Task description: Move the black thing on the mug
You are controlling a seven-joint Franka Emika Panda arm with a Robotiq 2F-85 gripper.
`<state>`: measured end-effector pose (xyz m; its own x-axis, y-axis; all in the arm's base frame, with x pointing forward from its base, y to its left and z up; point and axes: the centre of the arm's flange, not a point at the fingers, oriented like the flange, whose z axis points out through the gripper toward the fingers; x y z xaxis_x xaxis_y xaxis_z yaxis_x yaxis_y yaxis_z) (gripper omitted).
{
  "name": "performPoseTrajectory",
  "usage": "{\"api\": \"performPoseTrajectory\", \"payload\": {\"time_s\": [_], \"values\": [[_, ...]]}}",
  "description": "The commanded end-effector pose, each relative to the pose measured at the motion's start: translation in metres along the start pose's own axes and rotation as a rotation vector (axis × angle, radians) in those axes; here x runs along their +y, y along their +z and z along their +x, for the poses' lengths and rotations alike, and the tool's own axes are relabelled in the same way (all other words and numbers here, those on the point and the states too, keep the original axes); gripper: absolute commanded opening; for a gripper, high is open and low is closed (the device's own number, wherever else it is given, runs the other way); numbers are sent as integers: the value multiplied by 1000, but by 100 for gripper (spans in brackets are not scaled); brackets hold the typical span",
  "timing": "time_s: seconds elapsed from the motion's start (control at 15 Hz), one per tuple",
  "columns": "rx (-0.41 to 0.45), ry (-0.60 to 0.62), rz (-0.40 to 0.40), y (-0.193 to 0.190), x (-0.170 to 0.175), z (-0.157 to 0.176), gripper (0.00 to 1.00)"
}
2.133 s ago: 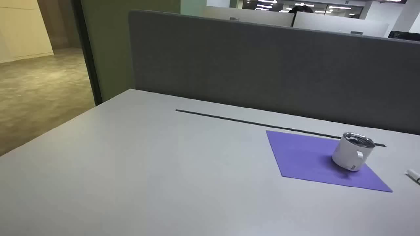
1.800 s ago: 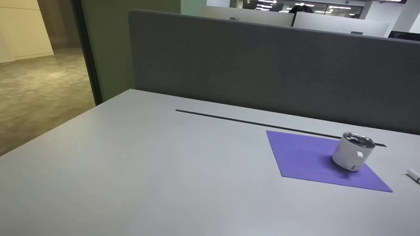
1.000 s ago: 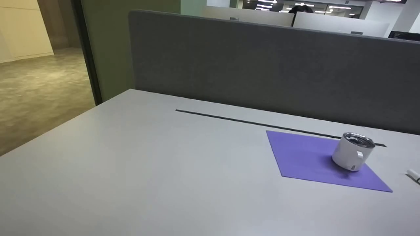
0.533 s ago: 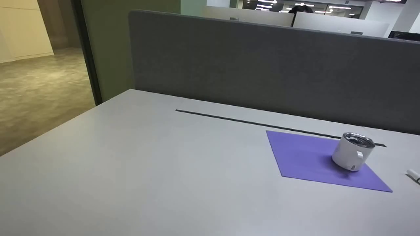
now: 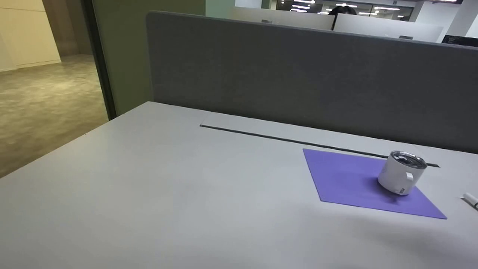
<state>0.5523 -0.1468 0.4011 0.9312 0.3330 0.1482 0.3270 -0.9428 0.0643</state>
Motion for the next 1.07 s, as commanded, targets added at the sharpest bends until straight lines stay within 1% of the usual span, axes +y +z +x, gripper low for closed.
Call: {"api": "performPoseTrajectory", "payload": {"time_s": [0.0,0.13,0.2,0.27,0.33,0.4,0.47,1.0], "values": [[6,-47,0,33,6,34,19],[-8,-63,2,52,1,43,5],[-25,-69,5,62,-2,46,1],[-49,-66,-4,70,-3,49,0],[-33,-67,8,64,-12,34,9],[-41,-71,11,71,-12,37,3],[-46,-73,12,76,-12,38,1],[-44,-73,7,76,-9,41,1]]}}
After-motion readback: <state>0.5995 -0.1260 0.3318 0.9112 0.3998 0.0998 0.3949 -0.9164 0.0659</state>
